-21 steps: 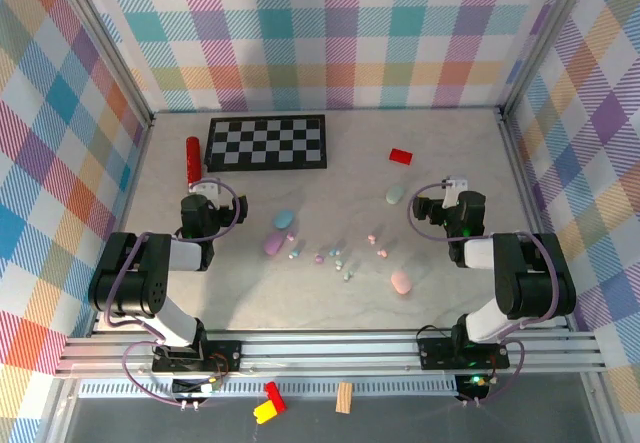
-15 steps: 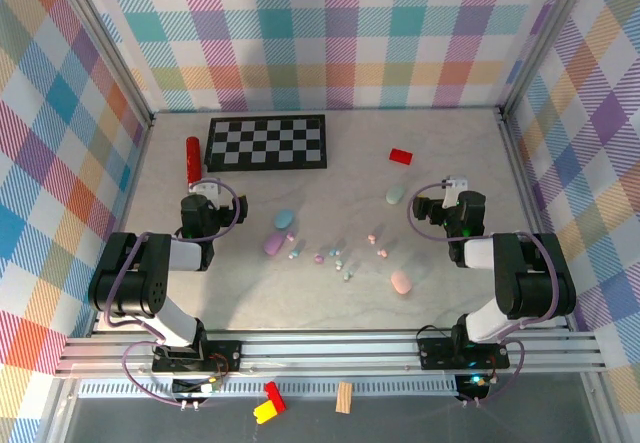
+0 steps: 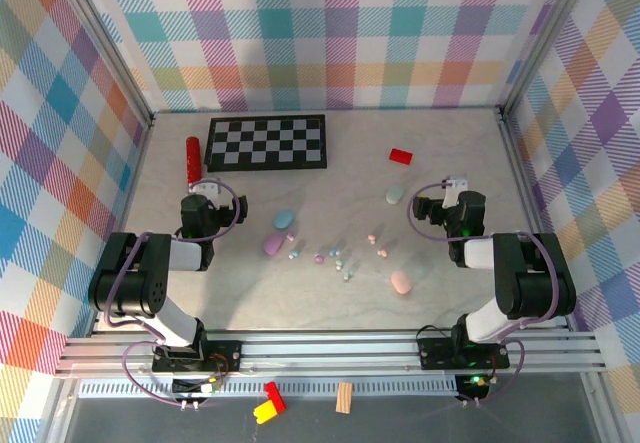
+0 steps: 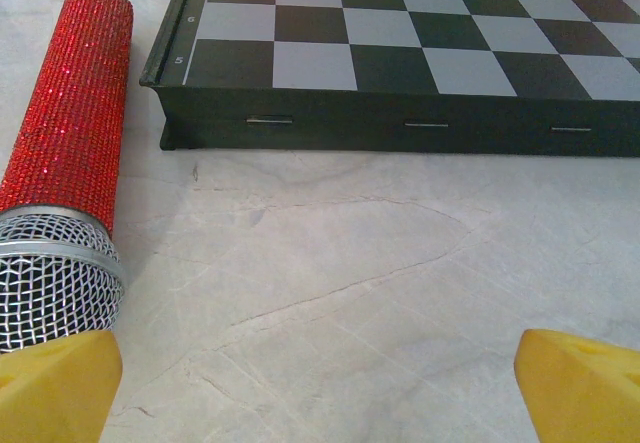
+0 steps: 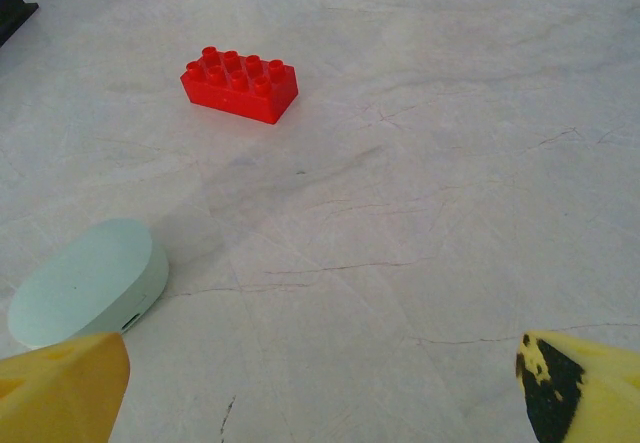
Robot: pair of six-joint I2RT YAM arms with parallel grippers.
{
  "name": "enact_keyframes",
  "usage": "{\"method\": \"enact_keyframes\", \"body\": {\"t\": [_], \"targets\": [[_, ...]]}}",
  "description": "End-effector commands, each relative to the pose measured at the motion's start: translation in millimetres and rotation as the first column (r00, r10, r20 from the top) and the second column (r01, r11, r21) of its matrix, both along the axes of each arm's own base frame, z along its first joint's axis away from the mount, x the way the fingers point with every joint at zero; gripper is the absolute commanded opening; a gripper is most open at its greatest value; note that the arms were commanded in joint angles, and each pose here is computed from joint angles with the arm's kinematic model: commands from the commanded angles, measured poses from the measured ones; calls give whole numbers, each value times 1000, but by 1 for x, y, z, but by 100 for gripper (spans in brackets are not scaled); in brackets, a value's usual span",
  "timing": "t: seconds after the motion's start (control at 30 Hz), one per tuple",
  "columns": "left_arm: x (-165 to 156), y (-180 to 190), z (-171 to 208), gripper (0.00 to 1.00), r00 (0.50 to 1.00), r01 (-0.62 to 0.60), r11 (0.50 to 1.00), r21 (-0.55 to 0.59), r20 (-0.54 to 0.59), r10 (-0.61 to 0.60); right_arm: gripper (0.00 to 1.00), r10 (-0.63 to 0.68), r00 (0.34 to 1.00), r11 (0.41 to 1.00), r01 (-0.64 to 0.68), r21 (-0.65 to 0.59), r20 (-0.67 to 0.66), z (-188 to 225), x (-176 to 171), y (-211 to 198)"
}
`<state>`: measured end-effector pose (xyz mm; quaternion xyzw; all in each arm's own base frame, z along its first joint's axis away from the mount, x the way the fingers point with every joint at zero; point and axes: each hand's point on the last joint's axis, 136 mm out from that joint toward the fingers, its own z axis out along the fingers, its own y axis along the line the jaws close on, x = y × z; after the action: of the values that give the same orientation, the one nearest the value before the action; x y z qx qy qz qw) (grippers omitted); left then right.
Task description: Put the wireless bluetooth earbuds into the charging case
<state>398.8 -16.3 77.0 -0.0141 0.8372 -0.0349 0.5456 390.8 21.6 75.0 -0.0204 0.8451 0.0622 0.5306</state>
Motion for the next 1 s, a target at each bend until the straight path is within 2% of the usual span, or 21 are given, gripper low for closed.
{"method": "enact_keyframes", "body": {"t": [0.0,0.13,0.3,0.43,0.6,0.8,0.87,0.97], "targets": [[3,-2,5,100,1000,5,1000,-10,18,-5,99,16,998,1000,-17,14,62,17,7,4],[2,-1,10,100,1000,-3,1000,-7,21,3,99,39,997,999,-39,3,68,30,4,8],[-6,-1,37,100,999,-9,1000,2,51,8,99,43,997,999,-43,-6,72,62,-7,13],[-12,-4,68,100,998,-19,999,36,68,17,99,50,999,997,-50,62,10,86,-17,22],[-19,-27,94,100,999,35,998,56,10,-36,99,169,986,975,-167,145,1,111,-30,58],[-44,-81,89,100,966,194,981,11,-176,-190,99,365,928,915,-344,210,-70,114,-57,123],[-59,-97,81,100,932,230,972,-38,-281,-232,99,429,897,885,-394,247,-105,111,-69,147],[-86,-119,65,100,864,301,953,-43,-409,-292,99,504,846,847,-446,290,-172,101,-83,174]]}}
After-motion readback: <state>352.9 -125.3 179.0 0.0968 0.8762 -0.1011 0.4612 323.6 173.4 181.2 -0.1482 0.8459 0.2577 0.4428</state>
